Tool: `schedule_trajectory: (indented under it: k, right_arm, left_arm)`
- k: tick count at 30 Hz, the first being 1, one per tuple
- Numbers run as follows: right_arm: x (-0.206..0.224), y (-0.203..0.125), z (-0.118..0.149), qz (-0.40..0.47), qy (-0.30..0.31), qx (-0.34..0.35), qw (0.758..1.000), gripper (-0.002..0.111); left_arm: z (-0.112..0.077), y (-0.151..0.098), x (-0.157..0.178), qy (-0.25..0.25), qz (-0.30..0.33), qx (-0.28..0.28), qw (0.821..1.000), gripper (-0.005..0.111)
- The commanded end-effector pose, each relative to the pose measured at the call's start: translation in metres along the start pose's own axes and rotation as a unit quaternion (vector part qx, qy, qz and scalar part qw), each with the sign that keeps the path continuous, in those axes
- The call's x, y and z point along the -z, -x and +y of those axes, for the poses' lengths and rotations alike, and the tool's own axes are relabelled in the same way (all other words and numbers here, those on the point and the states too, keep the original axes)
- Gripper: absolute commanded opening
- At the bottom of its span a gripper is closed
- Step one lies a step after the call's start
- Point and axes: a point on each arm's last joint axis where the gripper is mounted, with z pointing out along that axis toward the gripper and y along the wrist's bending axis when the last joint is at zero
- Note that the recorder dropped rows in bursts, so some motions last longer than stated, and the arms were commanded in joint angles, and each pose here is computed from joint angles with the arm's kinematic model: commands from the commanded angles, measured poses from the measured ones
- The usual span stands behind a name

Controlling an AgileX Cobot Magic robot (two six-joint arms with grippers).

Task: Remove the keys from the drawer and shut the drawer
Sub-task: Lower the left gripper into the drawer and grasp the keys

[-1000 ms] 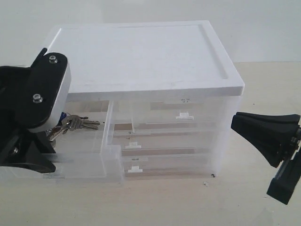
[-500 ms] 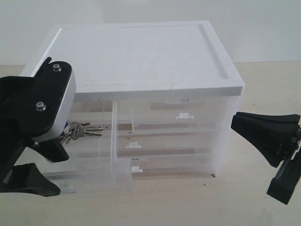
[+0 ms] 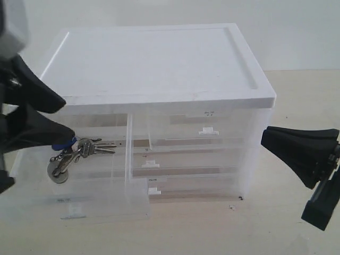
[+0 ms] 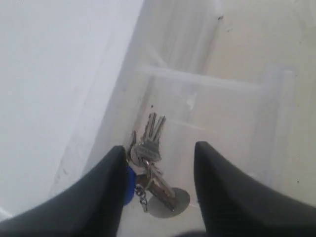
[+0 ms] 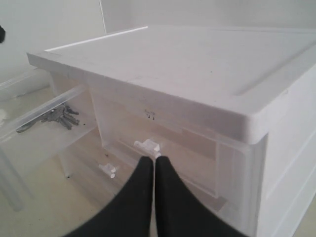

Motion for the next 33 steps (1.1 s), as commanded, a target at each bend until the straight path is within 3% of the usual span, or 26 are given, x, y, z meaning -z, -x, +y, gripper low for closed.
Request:
schedule_trajectory:
  k: [1,6,10,18,22,26,27,33]
  right_arm:
    - [-0.001,0.002,0.000,-0.005,0.000,-0.001,1.000,0.000]
    - [-0.001,0.002,0.000,-0.006,0.001,-0.002,1.000,0.000]
    - [-0.001,0.002,0.000,-0.008,0.003,-0.002,1.000,0.000]
    - [-0.001,0.002,0.000,-0.007,0.003,-0.001,1.000,0.000]
    - [-0.001,0.002,0.000,-0.007,0.003,-0.001,1.000,0.000]
    - [-0.001,0.002,0.000,-0.007,0.003,-0.001,1.000,0.000]
    - [-0.001,0.002,0.000,-0.007,0.003,-0.001,1.000,0.000]
    - [-0.001,0.002,0.000,-0.007,0.003,-0.001,1.000,0.000]
  left_arm:
    - [0.005,0.002,-0.040,-0.014,0.058,0.056,0.997,0.048]
    - [0.015,-0.004,-0.069,0.023,0.116,0.096,0.988,0.052]
    - [0.015,-0.006,-0.089,0.012,0.143,0.095,0.985,0.052]
    - [0.018,-0.007,-0.101,0.027,0.150,0.097,0.984,0.051]
    - [0.018,-0.007,-0.100,0.027,0.147,0.095,0.984,0.042]
    - [0.013,-0.006,-0.097,-0.006,0.143,0.082,0.986,0.008]
    - [0.011,-0.006,-0.097,-0.016,0.145,0.075,0.986,0.005]
    - [0.002,-0.001,-0.087,-0.045,0.130,0.041,0.990,0.005]
